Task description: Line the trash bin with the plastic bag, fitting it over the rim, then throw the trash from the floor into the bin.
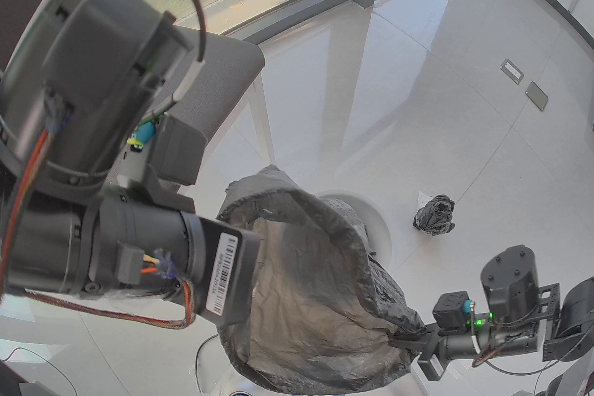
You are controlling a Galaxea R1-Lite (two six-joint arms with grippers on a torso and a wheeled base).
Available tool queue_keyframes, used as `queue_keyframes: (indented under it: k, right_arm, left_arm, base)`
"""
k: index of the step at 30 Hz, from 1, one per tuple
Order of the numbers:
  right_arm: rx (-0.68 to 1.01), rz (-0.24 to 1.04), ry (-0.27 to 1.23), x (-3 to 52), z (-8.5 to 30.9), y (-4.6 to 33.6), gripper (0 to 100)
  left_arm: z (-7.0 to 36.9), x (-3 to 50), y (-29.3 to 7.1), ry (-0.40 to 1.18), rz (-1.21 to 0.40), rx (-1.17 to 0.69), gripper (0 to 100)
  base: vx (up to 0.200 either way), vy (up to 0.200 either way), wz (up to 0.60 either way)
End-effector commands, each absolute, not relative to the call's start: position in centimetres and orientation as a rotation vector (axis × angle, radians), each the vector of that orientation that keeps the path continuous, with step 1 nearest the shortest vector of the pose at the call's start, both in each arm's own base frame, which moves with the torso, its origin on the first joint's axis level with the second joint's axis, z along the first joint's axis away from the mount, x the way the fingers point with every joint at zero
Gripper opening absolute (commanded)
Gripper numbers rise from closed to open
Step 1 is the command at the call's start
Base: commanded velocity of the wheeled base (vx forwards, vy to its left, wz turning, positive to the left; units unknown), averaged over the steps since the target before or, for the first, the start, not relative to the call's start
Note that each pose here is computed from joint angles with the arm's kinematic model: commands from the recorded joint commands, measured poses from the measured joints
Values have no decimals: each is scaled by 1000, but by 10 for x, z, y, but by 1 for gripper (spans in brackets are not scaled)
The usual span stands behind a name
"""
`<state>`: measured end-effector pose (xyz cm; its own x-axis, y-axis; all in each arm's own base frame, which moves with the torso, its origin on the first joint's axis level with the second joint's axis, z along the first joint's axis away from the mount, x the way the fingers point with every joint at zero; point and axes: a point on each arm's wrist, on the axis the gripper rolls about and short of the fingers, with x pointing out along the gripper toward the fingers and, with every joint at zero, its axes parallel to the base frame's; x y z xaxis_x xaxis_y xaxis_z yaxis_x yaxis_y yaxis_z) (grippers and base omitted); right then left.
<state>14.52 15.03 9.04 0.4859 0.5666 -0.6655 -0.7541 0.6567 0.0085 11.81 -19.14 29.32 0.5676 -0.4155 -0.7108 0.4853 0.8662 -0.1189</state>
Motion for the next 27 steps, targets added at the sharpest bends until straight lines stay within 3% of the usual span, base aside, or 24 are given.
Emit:
queue_keyframes:
  k: [1, 6, 17, 27]
  right_arm:
    - [-307, 812, 713, 174, 68, 178, 0]
    - [-282, 784, 691, 184, 61, 177, 0]
    - [-283, 636, 826, 163, 43, 114, 0]
    - [-232, 539, 839, 142, 33, 79, 0]
  left_arm:
    - [281, 128, -205, 851, -512, 125, 0]
    - [272, 143, -227, 900, -544, 108, 0]
    - [241, 178, -286, 982, -604, 26, 0]
    - [211, 220, -303, 1033, -562, -87, 0]
  base:
    - [0, 0, 0]
    - [0, 0, 0]
    - [0, 0, 0]
    - [0, 0, 0]
